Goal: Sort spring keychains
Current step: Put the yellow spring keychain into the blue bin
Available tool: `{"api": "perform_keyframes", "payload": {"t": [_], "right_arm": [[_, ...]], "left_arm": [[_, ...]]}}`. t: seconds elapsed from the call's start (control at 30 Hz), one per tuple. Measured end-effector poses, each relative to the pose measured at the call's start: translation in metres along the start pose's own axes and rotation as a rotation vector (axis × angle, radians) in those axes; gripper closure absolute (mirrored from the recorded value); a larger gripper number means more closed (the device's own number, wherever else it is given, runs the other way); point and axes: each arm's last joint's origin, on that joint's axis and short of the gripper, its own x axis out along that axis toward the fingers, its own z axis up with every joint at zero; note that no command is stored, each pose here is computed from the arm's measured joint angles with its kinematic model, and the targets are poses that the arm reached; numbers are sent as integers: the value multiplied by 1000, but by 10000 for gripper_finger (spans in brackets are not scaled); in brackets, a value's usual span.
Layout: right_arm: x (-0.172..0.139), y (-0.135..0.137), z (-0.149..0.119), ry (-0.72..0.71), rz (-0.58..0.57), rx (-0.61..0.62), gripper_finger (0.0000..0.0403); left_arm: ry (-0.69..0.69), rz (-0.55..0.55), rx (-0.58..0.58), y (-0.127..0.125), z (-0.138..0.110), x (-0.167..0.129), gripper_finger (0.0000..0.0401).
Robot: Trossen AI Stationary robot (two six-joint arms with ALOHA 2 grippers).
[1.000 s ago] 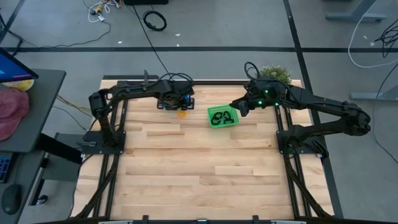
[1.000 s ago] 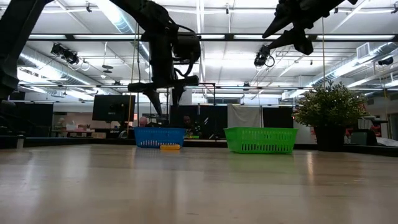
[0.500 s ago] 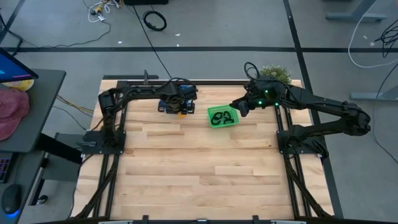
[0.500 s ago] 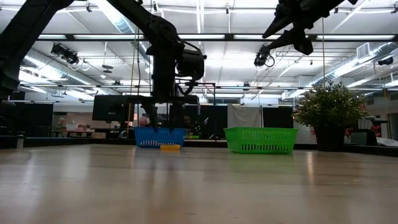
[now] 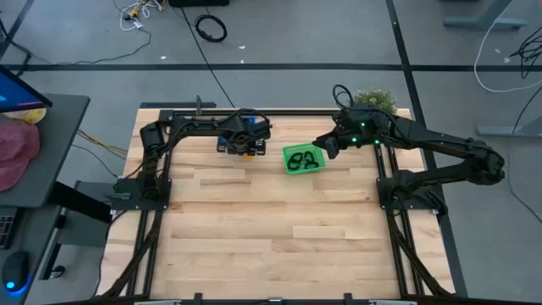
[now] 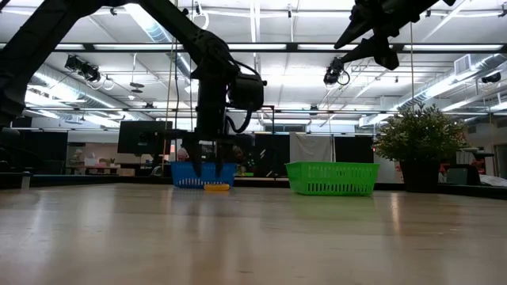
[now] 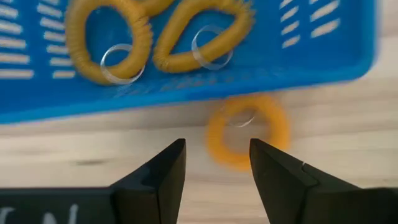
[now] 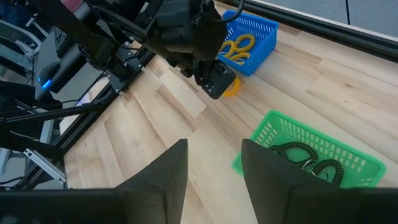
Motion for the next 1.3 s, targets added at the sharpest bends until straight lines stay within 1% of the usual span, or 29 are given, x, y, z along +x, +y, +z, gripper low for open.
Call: {"api": "perform_keyframes", "payload": {"t": [0.17, 0.33, 0.4, 0.6, 0.67, 0.8, 0.9, 1.03, 1.13, 1.3], "right_arm": [[0, 0, 0, -2, 1, 4, 253], [0, 1, 1, -8, 5, 3, 253], [0, 1, 1, -10, 7, 3, 253], [2, 2, 3, -23, 16, 1, 253], [3, 2, 3, -26, 17, 5, 253], [4, 2, 3, -28, 19, 12, 253], [5, 2, 3, -26, 17, 13, 253], [6, 1, 3, -23, 16, 14, 253], [6, 2, 4, -25, 17, 13, 253], [7, 2, 4, -24, 17, 10, 253]], "left_arm": [[-32, 4, -23, -1, 1, 1, 220], [-55, 23, -21, 0, 2, 1, 220], [-60, 23, -21, -1, -1, 0, 220], [-95, 25, -87, -6, -9, -2, 220], [-97, 22, -84, -7, -10, -2, 220], [-85, 18, -52, -6, -11, 0, 220], [-34, 21, -65, 0, -17, 9, 220], [-22, -19, -100, 4, -22, 23, 220], [-26, -13, -124, 6, -24, 25, 220], [-34, -39, -124, 4, -24, 25, 220]]}}
